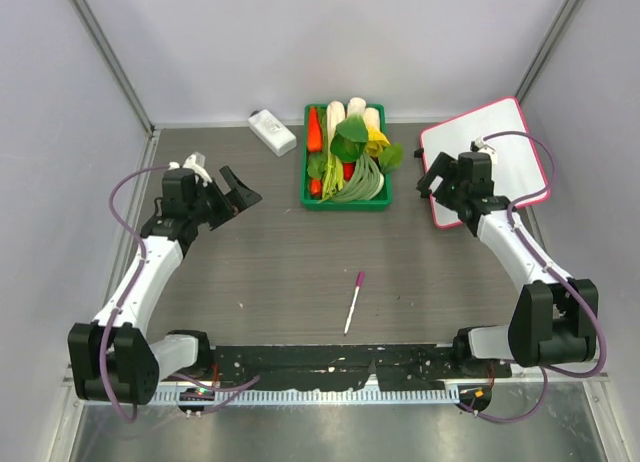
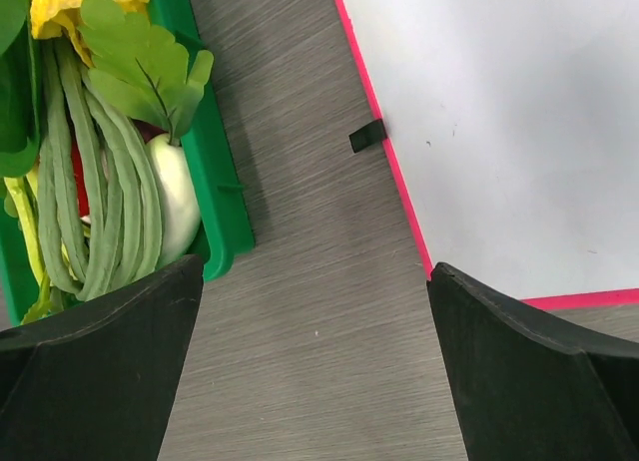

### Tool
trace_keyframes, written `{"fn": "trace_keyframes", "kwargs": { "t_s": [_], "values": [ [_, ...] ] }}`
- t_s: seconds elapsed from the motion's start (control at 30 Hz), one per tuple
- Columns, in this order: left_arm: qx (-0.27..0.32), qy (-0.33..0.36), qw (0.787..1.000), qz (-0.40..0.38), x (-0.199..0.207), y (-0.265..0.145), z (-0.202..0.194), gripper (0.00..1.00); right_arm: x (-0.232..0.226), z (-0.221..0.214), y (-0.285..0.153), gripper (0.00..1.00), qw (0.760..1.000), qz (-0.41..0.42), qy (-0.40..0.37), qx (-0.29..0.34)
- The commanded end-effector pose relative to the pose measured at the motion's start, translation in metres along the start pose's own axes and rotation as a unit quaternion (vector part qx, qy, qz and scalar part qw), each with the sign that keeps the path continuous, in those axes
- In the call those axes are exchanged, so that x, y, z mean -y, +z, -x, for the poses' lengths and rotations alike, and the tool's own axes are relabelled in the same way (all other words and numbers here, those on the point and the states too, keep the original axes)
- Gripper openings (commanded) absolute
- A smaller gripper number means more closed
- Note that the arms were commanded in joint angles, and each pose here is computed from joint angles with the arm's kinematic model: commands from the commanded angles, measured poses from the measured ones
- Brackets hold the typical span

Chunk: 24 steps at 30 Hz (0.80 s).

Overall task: Write a sentence on the whiteboard
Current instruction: Move the whiteboard stand to the center of the board.

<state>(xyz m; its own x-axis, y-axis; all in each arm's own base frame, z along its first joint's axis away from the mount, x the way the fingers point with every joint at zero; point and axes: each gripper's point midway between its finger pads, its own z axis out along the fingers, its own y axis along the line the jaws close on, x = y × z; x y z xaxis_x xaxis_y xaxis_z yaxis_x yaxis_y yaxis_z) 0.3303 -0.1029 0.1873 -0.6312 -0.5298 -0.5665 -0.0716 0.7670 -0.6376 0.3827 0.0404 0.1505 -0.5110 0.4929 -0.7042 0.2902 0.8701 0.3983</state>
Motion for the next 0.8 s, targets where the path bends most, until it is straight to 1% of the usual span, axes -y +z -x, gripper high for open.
{"fn": "trace_keyframes", "kwargs": {
  "t_s": [0.0, 0.17, 0.3, 0.33, 0.37, 0.4, 0.43, 0.47, 0.57, 0.7, 0.77],
  "values": [
    [-0.004, 0.042, 0.996, -0.079, 0.034, 0.01, 0.014, 1.0, -0.009, 0.021, -0.005, 0.99, 1.0, -0.003, -0.003, 0.012],
    [-0.029, 0.092, 0.993, -0.069, 0.047, 0.02, 0.007, 1.0, -0.008, 0.016, 0.008, 1.0, 1.0, -0.017, 0.003, -0.013],
    [-0.041, 0.137, 0.989, -0.045, 0.054, 0.021, 0.004, 1.0, -0.012, 0.023, 0.02, 1.0, 0.999, -0.035, 0.007, -0.016],
    [-0.044, 0.152, 0.987, -0.04, 0.054, 0.019, 0.004, 1.0, -0.012, 0.017, 0.026, 0.99, 0.999, -0.044, 0.003, -0.03],
    [-0.044, 0.16, 0.986, -0.031, 0.052, 0.02, 0.004, 1.0, -0.021, 0.024, 0.026, 0.99, 0.999, -0.04, -0.001, -0.025],
    [-0.042, 0.168, 0.984, -0.034, 0.054, 0.019, 0.005, 1.0, -0.02, 0.023, 0.03, 0.99, 0.998, -0.051, -0.006, -0.03],
    [-0.04, 0.173, 0.983, -0.036, 0.054, 0.018, 0.007, 1.0, -0.026, 0.032, 0.031, 0.99, 0.998, -0.059, -0.002, -0.014],
    [-0.041, 0.177, 0.983, -0.037, 0.055, 0.019, 0.007, 1.0, -0.026, 0.031, 0.034, 0.99, 0.998, -0.063, 0.006, -0.016],
    [-0.049, 0.187, 0.98, -0.046, 0.057, 0.019, 0.005, 1.0, -0.055, 0.034, 0.04, 0.99, 1.0, -0.002, 0.021, -0.015],
    [-0.057, 0.19, 0.978, -0.058, 0.057, 0.019, -0.002, 1.0, -0.078, 0.025, 0.059, 0.99, 1.0, 0.005, -0.004, -0.027],
    [-0.064, 0.191, 0.977, -0.063, 0.057, 0.017, -0.007, 1.0, -0.081, 0.017, 0.075, 0.95, 0.999, 0.001, -0.008, -0.042]
  ]
}}
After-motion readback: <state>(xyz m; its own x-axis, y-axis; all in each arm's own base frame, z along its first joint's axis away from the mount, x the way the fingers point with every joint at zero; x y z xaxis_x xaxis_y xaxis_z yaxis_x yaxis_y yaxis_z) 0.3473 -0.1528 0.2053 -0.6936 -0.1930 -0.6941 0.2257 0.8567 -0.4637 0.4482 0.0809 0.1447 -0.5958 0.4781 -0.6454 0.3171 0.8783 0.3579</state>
